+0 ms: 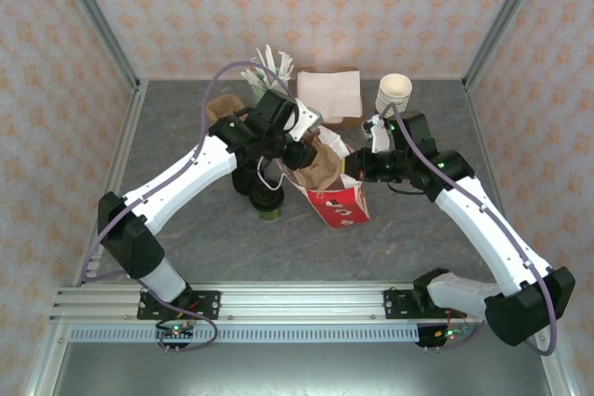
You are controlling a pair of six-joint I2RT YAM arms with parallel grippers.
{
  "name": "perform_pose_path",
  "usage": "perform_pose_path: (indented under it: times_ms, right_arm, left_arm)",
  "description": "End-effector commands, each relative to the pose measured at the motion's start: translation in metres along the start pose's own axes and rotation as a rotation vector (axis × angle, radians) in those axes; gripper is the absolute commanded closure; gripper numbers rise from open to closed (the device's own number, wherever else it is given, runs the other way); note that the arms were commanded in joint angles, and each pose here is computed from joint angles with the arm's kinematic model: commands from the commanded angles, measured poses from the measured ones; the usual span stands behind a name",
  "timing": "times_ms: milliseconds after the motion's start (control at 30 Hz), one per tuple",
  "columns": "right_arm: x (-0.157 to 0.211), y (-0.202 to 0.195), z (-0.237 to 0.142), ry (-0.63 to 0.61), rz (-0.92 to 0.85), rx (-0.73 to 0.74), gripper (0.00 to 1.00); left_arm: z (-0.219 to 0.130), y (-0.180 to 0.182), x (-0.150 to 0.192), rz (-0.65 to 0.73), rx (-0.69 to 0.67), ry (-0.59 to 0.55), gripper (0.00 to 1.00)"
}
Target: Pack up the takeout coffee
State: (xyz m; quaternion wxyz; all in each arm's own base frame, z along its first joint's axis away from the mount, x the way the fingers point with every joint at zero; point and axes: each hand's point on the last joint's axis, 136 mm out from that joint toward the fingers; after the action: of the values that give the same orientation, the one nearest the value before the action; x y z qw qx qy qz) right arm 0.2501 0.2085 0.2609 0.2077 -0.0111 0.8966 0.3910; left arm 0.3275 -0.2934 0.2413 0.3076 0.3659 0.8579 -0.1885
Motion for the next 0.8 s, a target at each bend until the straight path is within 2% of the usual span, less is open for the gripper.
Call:
perform_pose_path:
  times_ms: [0,500,667,767]
  right_arm:
    - [-0.014,-0.002,-0.004,-0.066,0.023,0.036,1.0]
    - [-0.029,-0.032,-0.029,-0.167,-0.012,0.278,1.0]
    - [-0.029,-0.034,-0.027,-0.158,-0.026,0.289,1.0]
    - [-0.027,-0.032,-0.025,-0.154,-0.049,0.299,1.0]
  left_arm:
    - [-0.011,-0.024,-0.012,0.092,0.04,-0.076,0.68]
    - [-0.006,-0.043,0.002,0.226,0.117,-0.05,0.68]
    - [0.001,-0.055,-0.002,0.265,0.142,-0.059,0.68]
    - [0.009,-0.056,0.0,0.289,0.125,-0.025,0.68]
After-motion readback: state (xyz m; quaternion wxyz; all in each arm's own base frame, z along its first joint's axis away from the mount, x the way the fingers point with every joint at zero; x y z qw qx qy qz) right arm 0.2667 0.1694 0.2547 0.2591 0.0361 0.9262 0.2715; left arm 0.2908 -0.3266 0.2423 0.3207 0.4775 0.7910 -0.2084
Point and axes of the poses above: each hand's point on the last joint's axis, 136 mm out from that joint toward the fingers, its own z axis out along the fingers, its own y axis along the line the jaws close on, x = y × z, and after that the axes turned 8 degrees about z, right-handed
